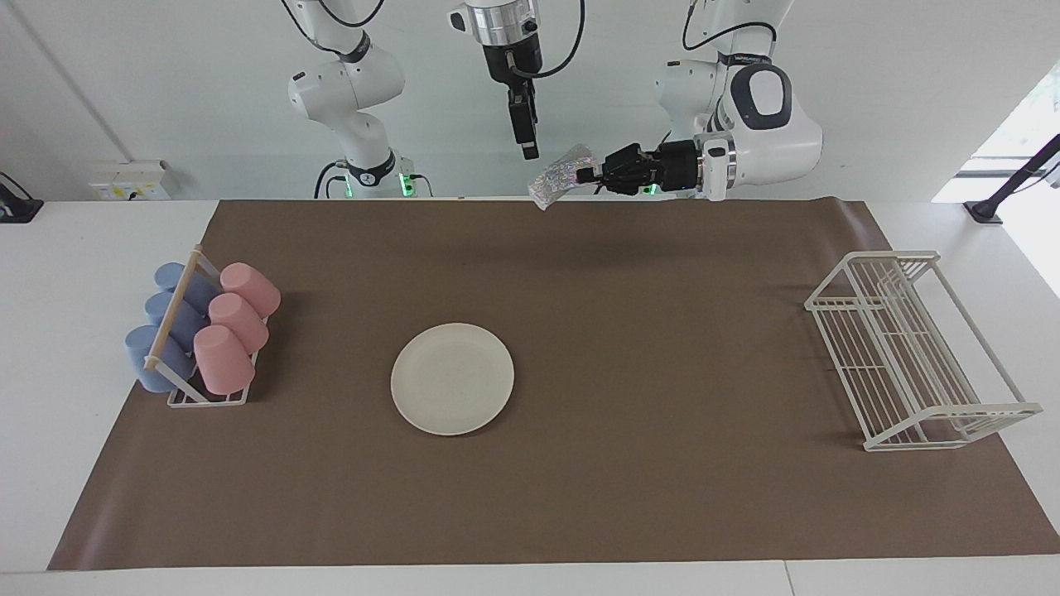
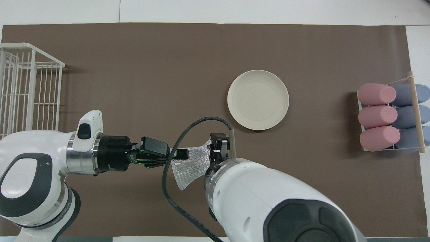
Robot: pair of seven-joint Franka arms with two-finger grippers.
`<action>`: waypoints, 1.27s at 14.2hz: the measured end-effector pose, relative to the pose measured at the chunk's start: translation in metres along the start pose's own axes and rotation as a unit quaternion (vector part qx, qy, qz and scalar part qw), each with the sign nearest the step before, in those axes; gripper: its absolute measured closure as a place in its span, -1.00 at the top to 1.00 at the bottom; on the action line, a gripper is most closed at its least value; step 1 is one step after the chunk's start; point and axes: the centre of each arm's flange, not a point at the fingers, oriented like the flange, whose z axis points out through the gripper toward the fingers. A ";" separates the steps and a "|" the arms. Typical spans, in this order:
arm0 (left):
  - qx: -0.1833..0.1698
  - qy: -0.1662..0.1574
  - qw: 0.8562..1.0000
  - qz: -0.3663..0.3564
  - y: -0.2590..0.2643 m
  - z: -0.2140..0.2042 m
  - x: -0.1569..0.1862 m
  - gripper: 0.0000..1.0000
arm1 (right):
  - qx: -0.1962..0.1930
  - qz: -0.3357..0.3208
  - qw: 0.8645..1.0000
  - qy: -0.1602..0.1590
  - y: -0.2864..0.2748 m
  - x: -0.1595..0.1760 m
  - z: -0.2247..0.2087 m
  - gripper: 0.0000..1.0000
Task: Wipe plate with sponge
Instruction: 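Grasp the scrubber with the right gripper and open the left gripper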
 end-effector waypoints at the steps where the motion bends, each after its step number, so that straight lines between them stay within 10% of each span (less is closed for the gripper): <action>1: 0.000 -0.001 1.000 0.000 0.000 0.000 0.000 -0.90 | -0.001 0.000 1.000 0.001 0.001 0.000 0.007 1.00; 7: -0.003 -0.009 1.000 0.000 0.000 -0.001 -0.001 -0.90 | 0.019 -0.001 1.000 -0.016 0.001 -0.002 0.023 0.95; 15: 0.002 -0.016 1.000 0.000 -0.002 -0.005 -0.002 -0.90 | 0.031 -0.015 0.999 -0.028 0.007 -0.008 0.027 -0.75; 18: 0.003 -0.017 1.000 0.001 -0.003 -0.005 -0.002 -0.90 | 0.031 -0.024 0.999 -0.028 0.007 -0.008 0.028 -0.77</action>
